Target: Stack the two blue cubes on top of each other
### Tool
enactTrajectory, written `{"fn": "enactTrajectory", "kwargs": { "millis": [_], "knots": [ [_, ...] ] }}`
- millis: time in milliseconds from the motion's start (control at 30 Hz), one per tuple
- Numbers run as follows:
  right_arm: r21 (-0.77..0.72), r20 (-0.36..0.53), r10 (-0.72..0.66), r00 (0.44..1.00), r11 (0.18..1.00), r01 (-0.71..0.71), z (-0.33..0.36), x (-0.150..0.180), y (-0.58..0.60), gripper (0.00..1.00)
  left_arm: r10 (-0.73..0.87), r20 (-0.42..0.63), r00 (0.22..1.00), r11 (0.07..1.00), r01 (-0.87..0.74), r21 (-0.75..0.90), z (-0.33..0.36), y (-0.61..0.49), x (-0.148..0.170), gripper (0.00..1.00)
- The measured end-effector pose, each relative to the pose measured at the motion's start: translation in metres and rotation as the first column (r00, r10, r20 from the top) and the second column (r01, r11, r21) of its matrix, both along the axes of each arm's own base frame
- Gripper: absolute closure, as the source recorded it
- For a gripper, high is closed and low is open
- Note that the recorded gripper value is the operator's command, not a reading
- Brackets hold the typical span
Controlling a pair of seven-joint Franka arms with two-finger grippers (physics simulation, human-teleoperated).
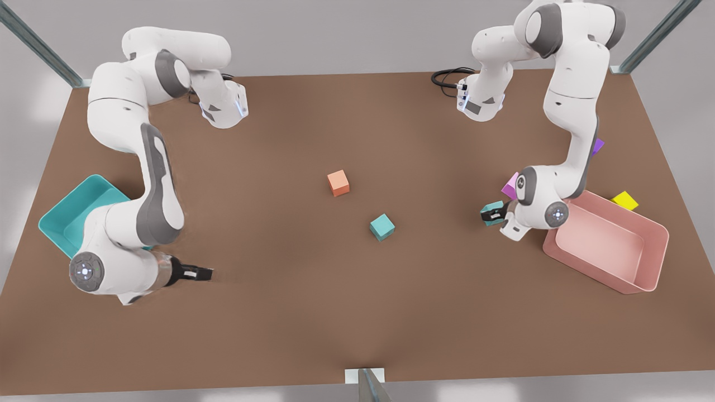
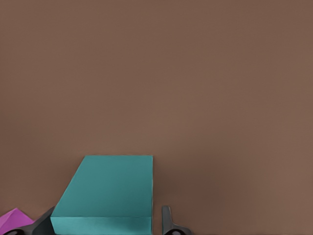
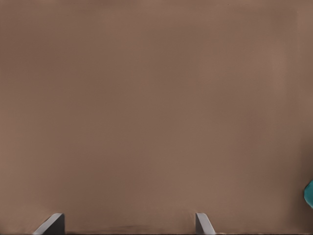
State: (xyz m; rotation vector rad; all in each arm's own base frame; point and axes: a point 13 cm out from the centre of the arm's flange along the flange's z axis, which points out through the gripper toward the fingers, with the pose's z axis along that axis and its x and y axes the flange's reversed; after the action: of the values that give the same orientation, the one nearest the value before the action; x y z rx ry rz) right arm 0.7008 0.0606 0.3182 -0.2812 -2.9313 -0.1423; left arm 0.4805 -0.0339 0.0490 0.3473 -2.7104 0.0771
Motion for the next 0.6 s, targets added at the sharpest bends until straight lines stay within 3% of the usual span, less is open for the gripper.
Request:
{"fn": "enactTrajectory", "kwargs": {
  "millis": [33, 67, 167, 333, 433, 600],
  "knots": [
    [-0.046, 0.025, 0.024, 0.999, 0.999, -0.022, 0.048, -0.015, -0.023, 0.0, 0.003, 0.003, 1.0, 1.0, -0.003, 0.001, -0.001, 0.0, 0.001, 0.29],
    [-0.085, 0.038, 0.052, 0.998, 0.995, -0.049, 0.088, -0.034, -0.036, 0.0, 0.005, 0.007, 1.0, 1.0, -0.005, 0.004, -0.001, 0.0, 0.002, 0.33],
    [-0.151, 0.036, 0.129, 0.991, 0.981, -0.122, 0.156, -0.08, -0.053, 0.0, 0.014, 0.021, 1.0, 1.0, -0.014, 0.01, 0.001, 0.0, 0.006, 0.33],
    [-0.163, -0.021, 0.222, 0.975, 0.961, -0.223, 0.167, -0.102, -0.065, 0.0, -0.059, 0.155, 0.986, 0.998, 0.056, 0.022, 0.075, -0.039, 0.04, 0.33],
    [-0.154, -0.048, 0.271, 0.962, 0.949, -0.275, 0.165, -0.107, -0.067, 0.0, -0.183, 0.203, 0.962, 0.983, 0.185, 0.013, 0.107, -0.123, 0.054, 0.33],
    [-0.131, -0.086, 0.336, 0.938, 0.929, -0.345, 0.158, -0.115, -0.066, 0.0, -0.354, 0.239, 0.904, 0.931, 0.365, -0.003, 0.107, -0.304, 0.046, 0.31]
  ]
}}
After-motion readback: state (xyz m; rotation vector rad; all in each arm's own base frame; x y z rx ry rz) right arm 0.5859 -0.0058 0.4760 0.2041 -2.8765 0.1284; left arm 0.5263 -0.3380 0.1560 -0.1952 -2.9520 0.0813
